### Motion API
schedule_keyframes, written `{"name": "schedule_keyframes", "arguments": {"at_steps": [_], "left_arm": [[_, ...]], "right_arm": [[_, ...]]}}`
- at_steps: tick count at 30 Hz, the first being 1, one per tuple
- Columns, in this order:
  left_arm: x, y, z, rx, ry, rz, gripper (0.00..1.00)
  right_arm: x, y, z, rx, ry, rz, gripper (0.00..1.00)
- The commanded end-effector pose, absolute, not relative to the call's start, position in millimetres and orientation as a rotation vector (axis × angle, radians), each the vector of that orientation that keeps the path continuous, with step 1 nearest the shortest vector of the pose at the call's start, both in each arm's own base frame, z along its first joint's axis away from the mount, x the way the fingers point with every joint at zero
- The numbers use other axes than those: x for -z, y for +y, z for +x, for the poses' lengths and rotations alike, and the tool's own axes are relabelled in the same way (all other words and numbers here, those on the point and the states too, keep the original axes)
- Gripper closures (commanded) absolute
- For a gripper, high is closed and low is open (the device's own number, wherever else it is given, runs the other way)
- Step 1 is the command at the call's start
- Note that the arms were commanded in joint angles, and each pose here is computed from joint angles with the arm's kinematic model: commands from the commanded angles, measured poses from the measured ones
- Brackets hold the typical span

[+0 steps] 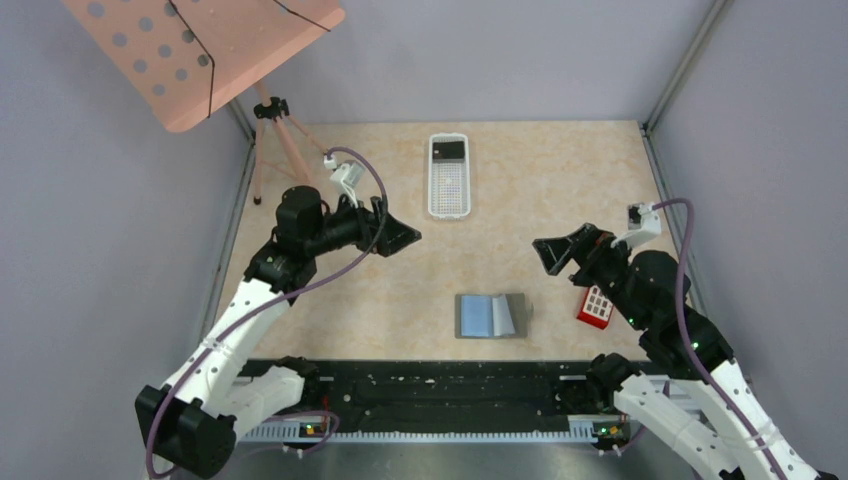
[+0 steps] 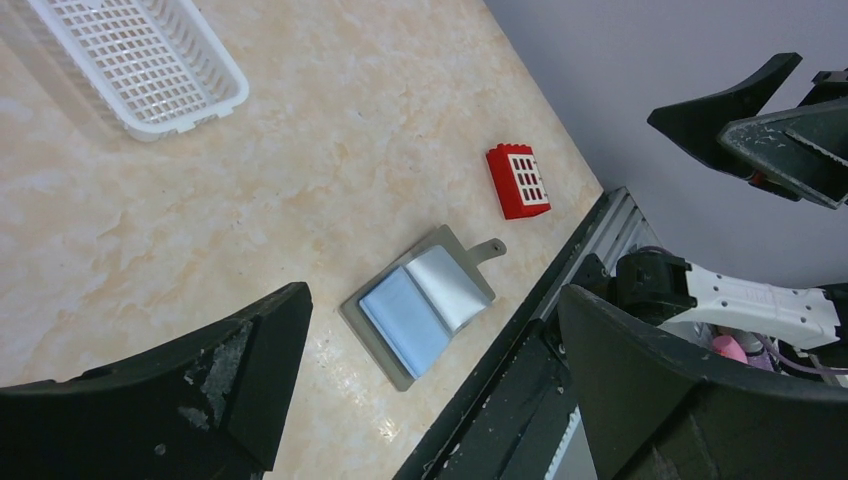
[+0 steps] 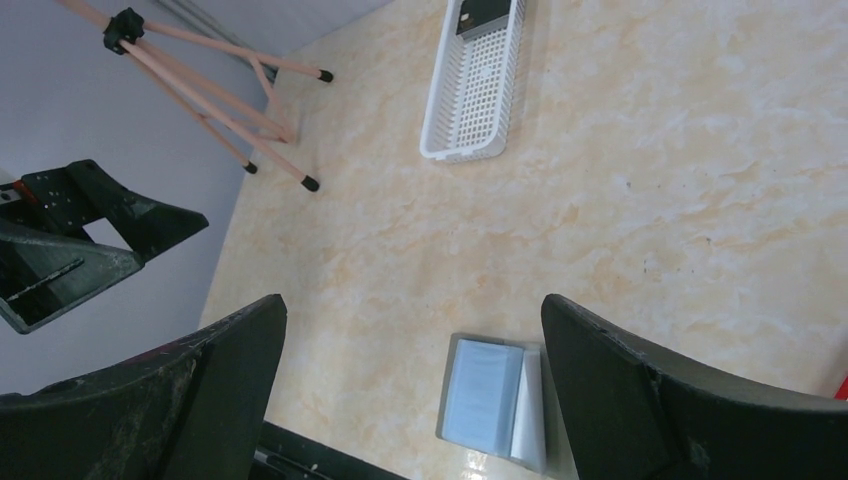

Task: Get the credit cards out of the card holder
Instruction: Reset both arms

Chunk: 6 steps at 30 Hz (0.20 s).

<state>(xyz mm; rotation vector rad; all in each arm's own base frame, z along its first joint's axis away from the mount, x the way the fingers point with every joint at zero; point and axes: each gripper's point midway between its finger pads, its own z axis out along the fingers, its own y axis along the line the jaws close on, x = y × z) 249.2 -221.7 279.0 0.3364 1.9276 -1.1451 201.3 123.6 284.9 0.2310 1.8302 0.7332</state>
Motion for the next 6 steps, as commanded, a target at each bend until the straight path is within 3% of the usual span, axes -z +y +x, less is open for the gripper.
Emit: {"name": "schedule_keyframes", "arguments": {"at_steps": [1, 6], "left_arm": [[-283.9, -218.2, 249.8, 1.105, 1.884, 0.361, 0.01], [-281.8, -218.0, 250.0, 1.108, 1.878, 0.352, 0.01]], "right_arm": [[-296.2, 118.6, 208.0, -0.72, 1.783, 0.267, 0.02], [-289.3, 121.0, 207.9, -0.73, 1.8, 0.274, 0.02]]}}
